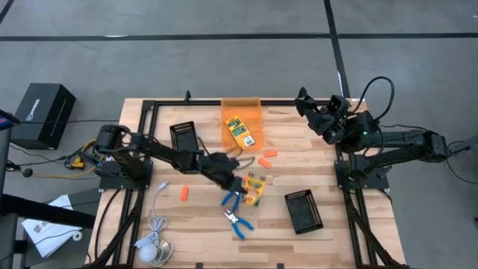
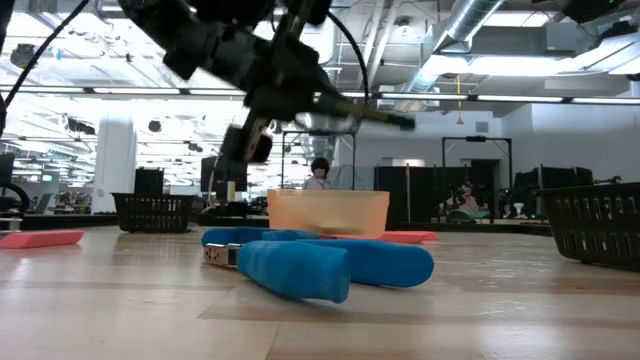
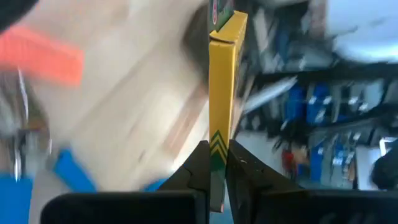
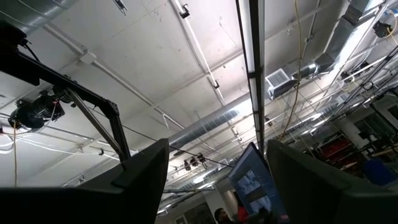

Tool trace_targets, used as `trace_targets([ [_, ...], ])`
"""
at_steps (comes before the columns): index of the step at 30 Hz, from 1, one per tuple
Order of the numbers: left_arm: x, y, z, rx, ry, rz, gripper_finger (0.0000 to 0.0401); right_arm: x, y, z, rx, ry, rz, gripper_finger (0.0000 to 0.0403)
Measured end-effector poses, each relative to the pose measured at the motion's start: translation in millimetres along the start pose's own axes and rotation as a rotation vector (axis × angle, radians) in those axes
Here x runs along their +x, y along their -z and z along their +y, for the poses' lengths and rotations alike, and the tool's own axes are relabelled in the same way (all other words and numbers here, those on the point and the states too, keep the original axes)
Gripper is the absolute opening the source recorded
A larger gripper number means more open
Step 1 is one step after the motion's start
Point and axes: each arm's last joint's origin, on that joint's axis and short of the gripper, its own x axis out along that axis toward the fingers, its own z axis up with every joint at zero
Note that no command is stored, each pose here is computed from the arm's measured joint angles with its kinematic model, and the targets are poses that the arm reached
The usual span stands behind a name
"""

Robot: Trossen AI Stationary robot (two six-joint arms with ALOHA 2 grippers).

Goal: Pick & Place School Supplies
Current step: Put the yellow crayon box into the orange bin

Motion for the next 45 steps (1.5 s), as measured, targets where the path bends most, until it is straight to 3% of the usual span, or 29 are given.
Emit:
trace_targets([
  [8, -58, -62, -14, 0.093, 0.059, -0.283, 0.0016, 0, -1, 1, 0.002, -0.007, -0.011, 0.026],
  [14, -96, -104, 14, 0.103, -0.078, -0.397, 0.0016, 4, -5, 4, 0.001, -0.017, -0.023, 0.026],
  [20, -115, -135, 44, 0.076, -0.126, -0.428, 0.0016, 10, -8, 6, -0.018, -0.007, -0.008, 0.026],
  [25, -114, -145, 65, 0.059, -0.151, -0.393, 0.0019, 11, -8, 5, -0.02, 0.005, 0.013, 0.026],
  [31, -106, -148, 76, 0.066, -0.175, -0.373, 0.0061, 11, -9, 3, -0.028, 0.012, 0.01, 0.026],
  [40, -112, -152, 65, 0.124, -0.122, -0.441, 0.0128, 11, -13, -2, -0.042, 0.02, 0.006, 0.026],
  [45, -123, -156, 45, 0.135, -0.002, -0.526, 0.0145, 11, -15, -5, -0.045, 0.028, -0.001, 0.026],
])
